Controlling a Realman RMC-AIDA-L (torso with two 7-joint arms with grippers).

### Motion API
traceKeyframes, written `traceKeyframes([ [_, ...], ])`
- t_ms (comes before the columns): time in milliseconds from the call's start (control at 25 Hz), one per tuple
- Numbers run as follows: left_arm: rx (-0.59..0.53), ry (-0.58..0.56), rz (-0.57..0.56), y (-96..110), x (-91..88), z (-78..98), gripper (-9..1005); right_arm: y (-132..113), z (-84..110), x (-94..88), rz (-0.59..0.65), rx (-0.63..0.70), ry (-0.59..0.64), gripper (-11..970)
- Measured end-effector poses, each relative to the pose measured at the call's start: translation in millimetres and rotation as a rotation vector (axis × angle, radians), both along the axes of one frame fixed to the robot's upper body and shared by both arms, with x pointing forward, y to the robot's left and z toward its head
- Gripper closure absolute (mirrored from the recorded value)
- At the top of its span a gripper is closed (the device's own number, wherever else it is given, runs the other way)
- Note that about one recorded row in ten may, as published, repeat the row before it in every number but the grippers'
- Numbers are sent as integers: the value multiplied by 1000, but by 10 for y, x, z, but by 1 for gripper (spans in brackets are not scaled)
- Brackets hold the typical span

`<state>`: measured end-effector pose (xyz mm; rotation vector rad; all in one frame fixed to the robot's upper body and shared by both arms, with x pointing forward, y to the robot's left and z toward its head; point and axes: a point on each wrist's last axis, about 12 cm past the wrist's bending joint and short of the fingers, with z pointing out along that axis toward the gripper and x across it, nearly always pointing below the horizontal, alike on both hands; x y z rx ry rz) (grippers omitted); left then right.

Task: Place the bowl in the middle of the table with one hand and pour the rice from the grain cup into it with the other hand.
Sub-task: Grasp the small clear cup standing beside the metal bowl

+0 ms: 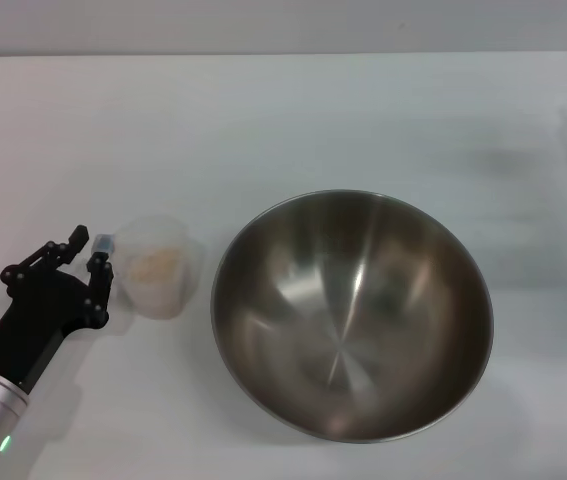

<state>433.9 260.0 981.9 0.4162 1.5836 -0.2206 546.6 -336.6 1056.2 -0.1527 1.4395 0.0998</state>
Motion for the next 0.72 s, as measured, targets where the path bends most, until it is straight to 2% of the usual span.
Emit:
traceKeyframes([
  [520, -26, -16, -12, -78, 51, 38, 932, 9, 8, 13, 2, -2, -2, 481],
  [720, -40, -69, 2, -96, 97, 110, 969, 12, 3, 13, 0, -21, -4, 481],
])
